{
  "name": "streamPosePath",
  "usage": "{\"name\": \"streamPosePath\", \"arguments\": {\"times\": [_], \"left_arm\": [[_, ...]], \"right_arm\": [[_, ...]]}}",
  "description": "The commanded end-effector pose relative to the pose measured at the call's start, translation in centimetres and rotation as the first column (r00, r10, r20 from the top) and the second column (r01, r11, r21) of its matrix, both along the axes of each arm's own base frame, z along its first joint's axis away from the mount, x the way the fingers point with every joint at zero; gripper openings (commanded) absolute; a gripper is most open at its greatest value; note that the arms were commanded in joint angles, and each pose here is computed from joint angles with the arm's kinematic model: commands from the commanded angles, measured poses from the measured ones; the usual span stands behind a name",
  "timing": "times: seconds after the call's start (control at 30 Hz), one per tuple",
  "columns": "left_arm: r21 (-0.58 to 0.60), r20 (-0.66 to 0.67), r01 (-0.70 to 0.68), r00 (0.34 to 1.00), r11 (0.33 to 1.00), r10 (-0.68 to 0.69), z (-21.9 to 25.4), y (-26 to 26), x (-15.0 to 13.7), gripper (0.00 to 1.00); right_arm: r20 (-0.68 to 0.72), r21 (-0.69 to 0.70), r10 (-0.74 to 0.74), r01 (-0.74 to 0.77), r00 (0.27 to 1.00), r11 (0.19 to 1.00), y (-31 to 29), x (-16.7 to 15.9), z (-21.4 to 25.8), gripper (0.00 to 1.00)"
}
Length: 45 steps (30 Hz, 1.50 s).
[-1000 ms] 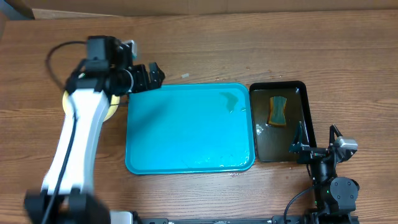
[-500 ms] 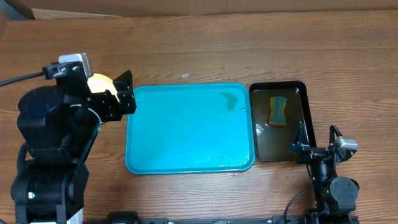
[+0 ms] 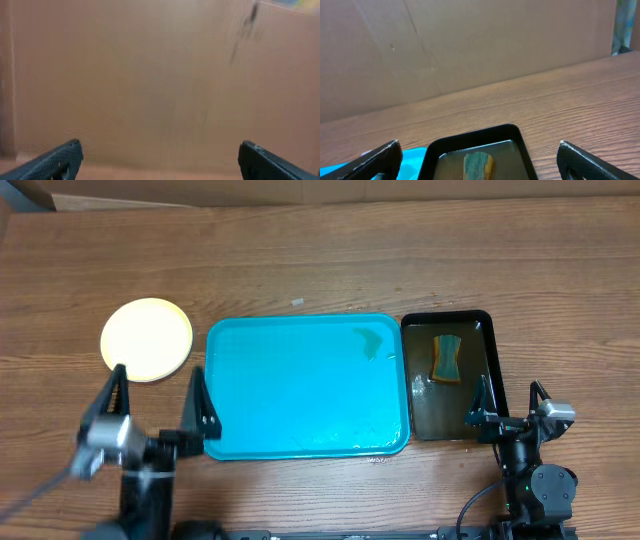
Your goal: Clean dirty plates on tray and stack at the side
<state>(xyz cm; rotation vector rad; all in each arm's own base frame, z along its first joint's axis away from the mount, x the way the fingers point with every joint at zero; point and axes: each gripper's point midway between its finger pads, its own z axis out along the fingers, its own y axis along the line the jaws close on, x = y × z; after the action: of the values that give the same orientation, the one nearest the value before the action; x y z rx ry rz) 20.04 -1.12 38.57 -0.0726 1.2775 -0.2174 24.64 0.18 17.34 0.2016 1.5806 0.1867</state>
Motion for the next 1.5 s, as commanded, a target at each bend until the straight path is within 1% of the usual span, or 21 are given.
{"name": "streamPosePath", "arguments": {"times": [0.0, 0.1, 0.2, 0.33, 0.5, 0.67, 0.83, 0.93, 1.03, 1.13, 1.17, 1.23, 1.47], "left_arm": [[-0.005, 0.136, 0.015, 0.991, 1.0, -0.015, -0.6, -0.2, -1.6, 1.0], [-0.004, 0.202, 0.016, 0.979, 1.0, -0.015, -1.1, -0.2, -2.2, 1.0], [-0.024, 0.198, 0.027, 0.98, 0.999, -0.022, -2.2, -0.2, -1.4, 1.0], [-0.055, 0.14, 0.04, 0.99, 0.998, -0.032, -4.7, -0.2, 0.0, 1.0], [-0.089, 0.044, 0.045, 0.998, 0.995, -0.041, -9.2, -0.2, 1.9, 1.0], [-0.106, -0.03, 0.033, 0.999, 0.994, -0.036, -12.7, -0.1, 3.2, 1.0], [-0.125, -0.085, -0.053, 0.995, 0.991, 0.042, -15.3, 1.3, 3.9, 1.0], [-0.124, -0.138, -0.074, 0.989, 0.99, 0.056, -17.2, 1.6, 4.3, 1.0], [-0.102, -0.228, -0.089, 0.972, 0.991, 0.064, -19.4, 1.6, 4.6, 1.0], [-0.036, -0.347, -0.099, 0.934, 0.994, 0.08, -22.5, 1.6, 4.6, 1.0], [0.041, -0.359, -0.081, 0.929, 0.996, 0.091, -22.9, 1.4, 4.6, 1.0], [0.094, -0.356, -0.069, 0.929, 0.993, 0.098, -23.0, 1.3, 4.6, 1.0], [0.097, -0.356, -0.07, 0.929, 0.993, 0.101, -23.0, 1.3, 4.6, 1.0]], "right_arm": [[0.003, -0.01, -0.002, 0.002, 1.0, 1.0, 0.0, 0.0, -0.2, 1.0], [0.003, -0.01, -0.001, 0.001, 1.0, 1.0, 0.0, 0.0, -0.2, 1.0], [0.003, -0.01, -0.001, 0.001, 1.0, 1.0, 0.0, 0.0, -0.2, 1.0], [0.003, -0.01, -0.001, 0.001, 1.0, 1.0, 0.0, 0.0, -0.2, 1.0], [0.003, -0.01, -0.002, 0.002, 1.0, 1.0, 0.0, 0.0, -0.2, 1.0], [0.003, -0.01, -0.002, 0.002, 1.0, 1.0, 0.0, 0.0, -0.2, 1.0], [0.003, -0.01, -0.002, 0.002, 1.0, 1.0, 0.0, 0.0, -0.2, 1.0], [0.003, -0.01, -0.002, 0.002, 1.0, 1.0, 0.0, 0.0, -0.2, 1.0], [0.003, -0.01, -0.002, 0.002, 1.0, 1.0, 0.0, 0.0, -0.2, 1.0], [0.002, -0.01, -0.001, 0.001, 1.0, 1.0, 0.0, 0.0, -0.2, 1.0], [0.003, -0.01, -0.001, 0.001, 1.0, 1.0, 0.0, 0.0, -0.2, 1.0], [0.003, -0.01, -0.001, 0.001, 1.0, 1.0, 0.0, 0.0, -0.2, 1.0], [0.003, -0.01, -0.002, 0.002, 1.0, 1.0, 0.0, 0.0, -0.2, 1.0]]}}
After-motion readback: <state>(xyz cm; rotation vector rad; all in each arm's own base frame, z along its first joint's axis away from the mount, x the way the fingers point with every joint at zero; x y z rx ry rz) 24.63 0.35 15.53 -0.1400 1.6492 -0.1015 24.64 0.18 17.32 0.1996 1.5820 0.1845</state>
